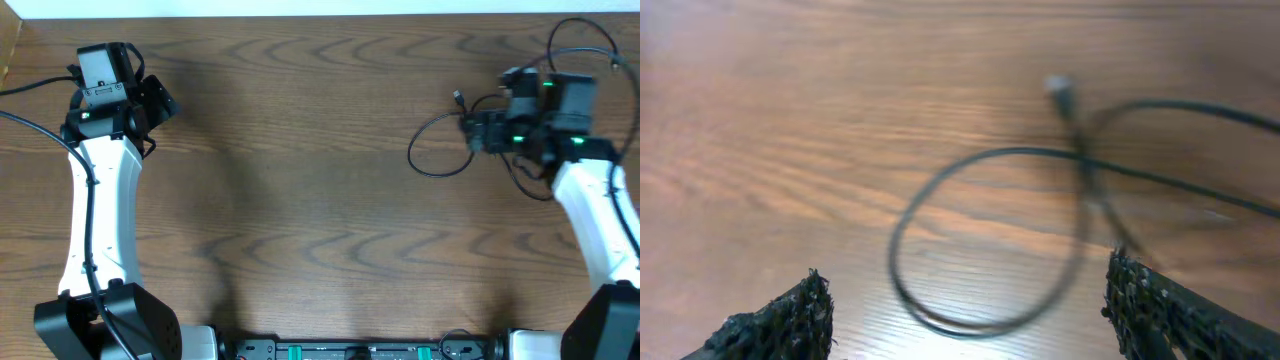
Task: Untangle cables
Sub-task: 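Release the cable and move the right gripper back toward center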
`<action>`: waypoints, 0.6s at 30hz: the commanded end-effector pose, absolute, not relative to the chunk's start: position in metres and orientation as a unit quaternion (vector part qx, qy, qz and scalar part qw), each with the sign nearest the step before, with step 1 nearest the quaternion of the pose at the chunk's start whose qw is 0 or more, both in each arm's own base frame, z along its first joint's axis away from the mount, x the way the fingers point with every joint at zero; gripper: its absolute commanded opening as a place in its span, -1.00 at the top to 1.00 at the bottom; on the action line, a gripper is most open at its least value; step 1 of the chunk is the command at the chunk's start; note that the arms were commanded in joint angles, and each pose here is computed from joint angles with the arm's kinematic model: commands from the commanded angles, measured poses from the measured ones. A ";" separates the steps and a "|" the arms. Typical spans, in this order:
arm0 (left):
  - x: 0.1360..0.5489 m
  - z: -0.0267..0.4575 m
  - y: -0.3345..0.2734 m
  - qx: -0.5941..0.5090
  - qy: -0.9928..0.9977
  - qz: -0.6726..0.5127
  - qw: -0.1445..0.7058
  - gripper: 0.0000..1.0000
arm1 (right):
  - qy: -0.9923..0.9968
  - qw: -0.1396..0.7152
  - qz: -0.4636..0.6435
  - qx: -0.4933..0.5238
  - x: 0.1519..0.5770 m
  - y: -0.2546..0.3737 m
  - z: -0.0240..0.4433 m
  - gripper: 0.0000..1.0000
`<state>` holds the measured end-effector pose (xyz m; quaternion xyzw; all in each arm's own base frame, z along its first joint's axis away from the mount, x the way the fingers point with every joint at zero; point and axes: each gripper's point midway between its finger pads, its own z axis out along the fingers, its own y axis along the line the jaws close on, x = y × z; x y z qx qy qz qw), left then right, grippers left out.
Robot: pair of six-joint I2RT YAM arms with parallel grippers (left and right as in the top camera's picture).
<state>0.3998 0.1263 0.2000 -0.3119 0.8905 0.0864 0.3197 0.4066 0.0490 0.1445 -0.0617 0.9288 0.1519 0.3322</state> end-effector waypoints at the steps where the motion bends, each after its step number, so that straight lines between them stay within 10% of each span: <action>1: 0.403 0.199 0.123 -0.309 0.893 0.075 0.319 -0.99 | 0.930 0.316 0.162 -0.097 0.405 0.089 0.133 -0.70; 6: 0.404 0.198 0.118 -0.305 0.896 0.062 0.317 -0.99 | 0.928 0.293 0.178 -0.144 0.402 0.146 0.108 -0.99; 18: 0.400 0.195 0.118 -0.305 0.899 0.063 0.307 -1.00 | 0.957 0.218 0.129 -0.140 0.393 0.188 0.013 -0.99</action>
